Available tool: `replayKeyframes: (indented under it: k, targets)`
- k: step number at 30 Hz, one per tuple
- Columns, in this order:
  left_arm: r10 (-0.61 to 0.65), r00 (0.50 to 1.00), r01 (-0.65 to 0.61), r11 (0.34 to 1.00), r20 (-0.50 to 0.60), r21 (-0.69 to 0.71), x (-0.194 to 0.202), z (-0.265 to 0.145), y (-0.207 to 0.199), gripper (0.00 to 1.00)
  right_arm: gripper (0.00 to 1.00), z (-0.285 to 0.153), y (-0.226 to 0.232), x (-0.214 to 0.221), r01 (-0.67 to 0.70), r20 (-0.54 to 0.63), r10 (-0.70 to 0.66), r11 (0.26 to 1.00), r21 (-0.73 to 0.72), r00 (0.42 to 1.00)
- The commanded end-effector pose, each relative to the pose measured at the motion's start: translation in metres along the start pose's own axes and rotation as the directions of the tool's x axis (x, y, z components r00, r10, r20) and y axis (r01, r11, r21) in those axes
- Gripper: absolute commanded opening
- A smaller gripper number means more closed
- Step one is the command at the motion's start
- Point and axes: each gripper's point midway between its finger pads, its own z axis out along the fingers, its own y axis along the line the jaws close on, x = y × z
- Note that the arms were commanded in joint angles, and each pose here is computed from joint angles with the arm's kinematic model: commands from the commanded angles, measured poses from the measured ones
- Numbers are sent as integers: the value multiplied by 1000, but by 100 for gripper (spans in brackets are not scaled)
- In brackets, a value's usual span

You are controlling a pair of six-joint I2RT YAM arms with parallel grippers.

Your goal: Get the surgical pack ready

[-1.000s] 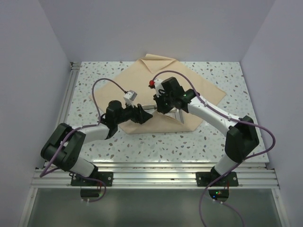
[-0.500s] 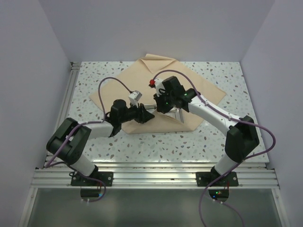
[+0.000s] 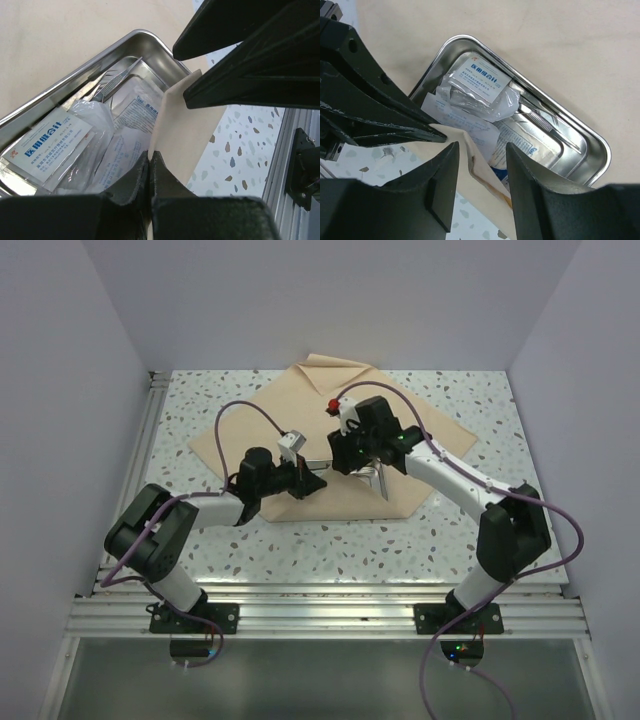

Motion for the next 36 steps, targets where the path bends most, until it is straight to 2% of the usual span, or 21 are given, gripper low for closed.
replayKeyframes:
  k: [1,7,10,16,31,33,35,36]
  targets:
    - [49,998,-50,998,34,25,-15,3,-6,0,45,-9,5,-26,-18,98,23,999,-45,995]
    - [50,998,-51,998,34,29,-15,3,-8,0,34,-3,5,-24,-33,92,38,997,-64,995]
    - [51,998,-52,998,34,26,-15,3,-7,0,31,0,9,-23,-34,89,43,995,-94,995]
    - [52,998,-53,998,36,20,-16,3,-7,0,39,2,8,-19,-45,67,51,995,-93,996]
    - [50,998,-50,999,39,7,-17,2,-4,0,40,7,5,-3,-56,28,58,994,-89,998]
    - [49,998,-49,999,40,10,-18,2,-5,0,34,8,6,-2,-59,24,61,994,-93,998]
    - [46,998,-47,999,39,9,-17,2,-5,0,21,9,5,-2,-60,23,62,994,-89,998]
    - [47,998,-48,999,40,10,-18,2,-6,0,10,8,3,-2,-65,23,68,994,-86,997]
